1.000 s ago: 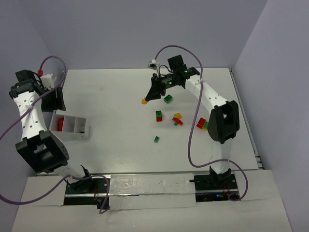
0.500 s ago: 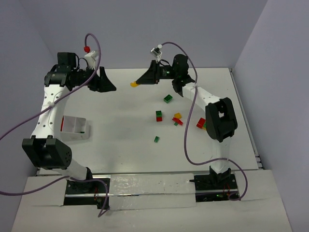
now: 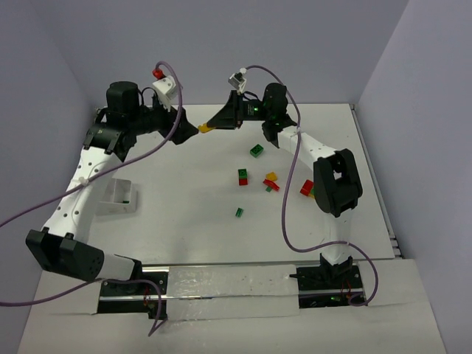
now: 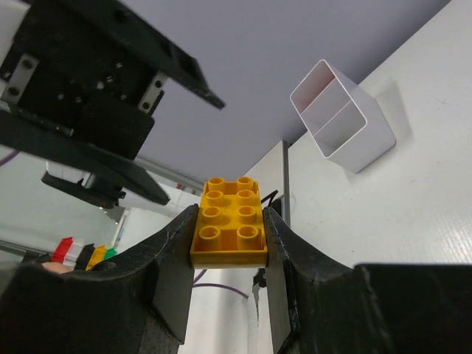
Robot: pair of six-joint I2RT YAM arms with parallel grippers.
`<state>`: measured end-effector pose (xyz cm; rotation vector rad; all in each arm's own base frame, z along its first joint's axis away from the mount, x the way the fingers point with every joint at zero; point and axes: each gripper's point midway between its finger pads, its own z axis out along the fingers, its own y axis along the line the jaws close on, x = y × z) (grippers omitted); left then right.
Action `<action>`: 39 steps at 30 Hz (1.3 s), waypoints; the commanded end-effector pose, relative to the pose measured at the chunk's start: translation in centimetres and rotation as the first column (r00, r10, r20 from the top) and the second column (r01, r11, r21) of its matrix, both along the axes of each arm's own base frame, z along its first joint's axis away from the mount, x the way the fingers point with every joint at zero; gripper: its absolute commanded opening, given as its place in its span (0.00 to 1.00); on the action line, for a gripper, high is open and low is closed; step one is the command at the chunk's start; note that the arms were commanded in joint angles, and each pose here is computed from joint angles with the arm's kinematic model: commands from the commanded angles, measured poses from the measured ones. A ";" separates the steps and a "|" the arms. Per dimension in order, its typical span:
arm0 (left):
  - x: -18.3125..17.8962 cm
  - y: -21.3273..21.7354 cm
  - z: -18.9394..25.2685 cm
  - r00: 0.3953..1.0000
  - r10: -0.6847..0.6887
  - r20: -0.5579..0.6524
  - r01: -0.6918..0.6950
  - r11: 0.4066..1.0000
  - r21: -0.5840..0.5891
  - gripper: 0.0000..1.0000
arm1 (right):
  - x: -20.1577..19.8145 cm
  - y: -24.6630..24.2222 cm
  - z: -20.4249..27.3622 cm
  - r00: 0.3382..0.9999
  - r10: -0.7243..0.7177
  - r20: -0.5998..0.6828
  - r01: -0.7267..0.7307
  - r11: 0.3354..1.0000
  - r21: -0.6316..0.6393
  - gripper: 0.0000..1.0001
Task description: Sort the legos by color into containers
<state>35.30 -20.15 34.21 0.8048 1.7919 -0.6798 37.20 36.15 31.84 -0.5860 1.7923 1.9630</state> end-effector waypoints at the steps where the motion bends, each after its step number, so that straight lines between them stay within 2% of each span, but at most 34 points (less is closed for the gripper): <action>1: 0.5 -0.8 2.6 0.975 -0.015 0.222 0.005 0.999 0.042 0.76 | -0.8 0.3 1.9 0.998 0.021 0.051 -0.021 1.000 0.016 0.00; 16: 0.5 -2.9 -0.8 0.958 -0.089 0.272 0.041 0.983 0.177 0.73 | -1.7 0.5 2.3 0.996 0.063 0.064 -0.065 0.998 0.018 0.00; 22: 1.4 -3.2 -1.6 0.950 -0.091 0.298 0.027 0.977 0.212 0.66 | -1.8 0.6 2.2 0.995 0.085 0.055 -0.086 0.996 0.013 0.00; 32: 1.6 -3.1 -1.0 0.937 -0.081 0.340 0.010 0.978 0.207 0.35 | -1.6 0.7 1.9 0.995 0.096 0.037 -0.096 0.995 0.005 0.00; 34: 1.3 -3.2 -0.7 0.934 -0.089 0.347 0.020 0.980 0.198 0.27 | -1.5 0.7 1.6 0.995 0.094 0.027 -0.094 0.996 0.000 0.03; 35: 1.1 -3.2 -0.6 0.933 -0.091 0.348 0.023 0.980 0.196 0.27 | -1.5 0.7 1.6 0.995 0.092 0.027 -0.092 0.996 0.001 0.03; 38: 0.6 -3.1 -0.3 0.935 -0.093 0.341 0.030 0.982 0.184 0.03 | -1.3 0.7 1.4 0.996 0.085 0.020 -0.085 0.996 -0.004 0.20; 39: 0.2 -3.0 -0.3 0.938 -0.095 0.334 0.034 0.982 0.183 0.00 | -1.3 0.7 1.4 0.996 0.082 0.019 -0.082 0.997 -0.007 0.29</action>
